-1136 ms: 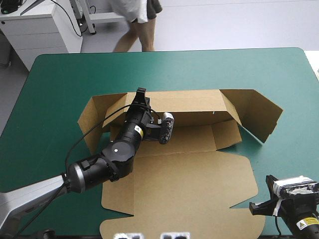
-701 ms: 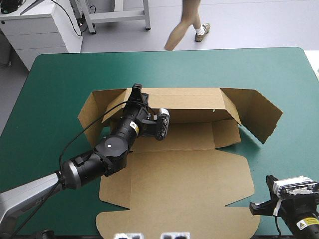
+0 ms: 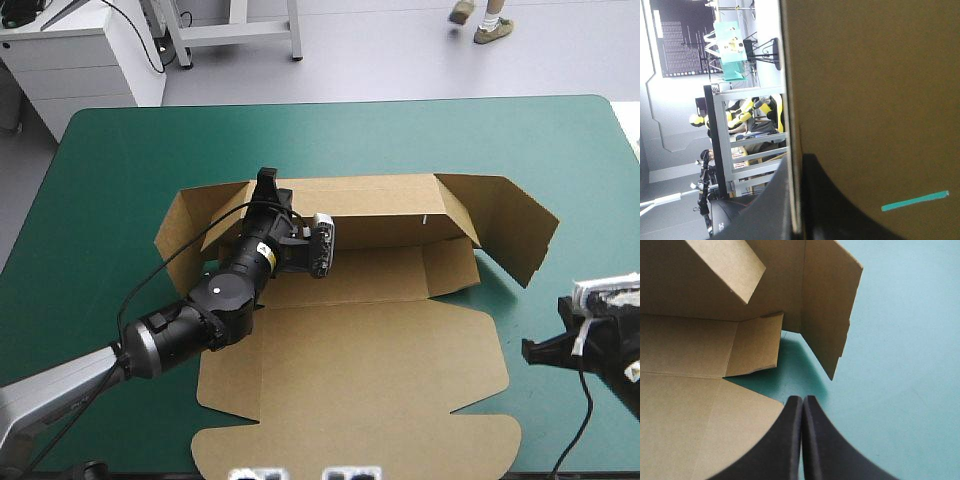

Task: Fold the box

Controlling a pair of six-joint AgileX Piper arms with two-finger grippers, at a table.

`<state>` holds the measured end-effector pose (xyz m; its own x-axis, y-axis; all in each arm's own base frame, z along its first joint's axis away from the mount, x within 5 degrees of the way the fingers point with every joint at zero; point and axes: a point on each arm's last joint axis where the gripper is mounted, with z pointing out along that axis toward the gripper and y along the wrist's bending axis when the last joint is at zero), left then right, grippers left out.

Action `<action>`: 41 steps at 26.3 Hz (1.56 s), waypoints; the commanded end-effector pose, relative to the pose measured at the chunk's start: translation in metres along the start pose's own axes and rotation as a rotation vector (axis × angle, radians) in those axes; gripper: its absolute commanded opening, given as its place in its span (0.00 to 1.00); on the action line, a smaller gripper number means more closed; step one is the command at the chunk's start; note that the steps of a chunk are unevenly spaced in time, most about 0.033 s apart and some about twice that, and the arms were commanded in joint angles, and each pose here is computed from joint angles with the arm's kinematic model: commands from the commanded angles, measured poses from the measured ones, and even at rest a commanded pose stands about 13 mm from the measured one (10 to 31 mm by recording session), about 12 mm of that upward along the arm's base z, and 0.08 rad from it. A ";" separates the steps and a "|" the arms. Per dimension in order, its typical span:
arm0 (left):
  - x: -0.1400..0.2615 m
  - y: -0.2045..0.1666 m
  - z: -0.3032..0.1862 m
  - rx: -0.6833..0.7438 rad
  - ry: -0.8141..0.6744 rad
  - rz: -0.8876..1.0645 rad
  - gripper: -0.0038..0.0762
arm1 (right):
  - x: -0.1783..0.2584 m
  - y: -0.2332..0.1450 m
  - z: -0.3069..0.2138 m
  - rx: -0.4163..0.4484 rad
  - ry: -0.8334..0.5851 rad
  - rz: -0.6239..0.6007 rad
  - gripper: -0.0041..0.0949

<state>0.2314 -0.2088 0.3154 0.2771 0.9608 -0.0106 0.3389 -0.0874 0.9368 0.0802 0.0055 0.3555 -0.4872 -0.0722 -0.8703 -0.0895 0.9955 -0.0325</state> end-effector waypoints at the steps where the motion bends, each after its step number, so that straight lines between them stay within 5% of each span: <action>1: 0.005 0.019 -0.011 -0.074 0.018 -0.019 0.04 | -0.049 -0.010 0.016 -0.010 -0.036 -0.003 0.03; 14: 0.002 0.019 -0.011 -0.076 -0.028 -0.107 0.04 | -0.158 -0.031 0.108 -0.116 0.113 -0.036 0.03; 31: 0.002 0.011 -0.001 -0.052 0.030 -0.088 0.04 | -0.186 0.006 0.220 -0.132 0.250 -0.166 0.03; 41: 0.000 0.007 0.007 -0.065 0.048 -0.116 0.04 | -0.175 0.006 0.233 -0.139 0.335 -0.175 0.03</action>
<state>0.2408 -0.2138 0.3007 0.2038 0.9768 -0.0662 0.3649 -0.0130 0.9310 0.3773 0.0388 0.3673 -0.7595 -0.2785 -0.5879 -0.3042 0.9509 -0.0574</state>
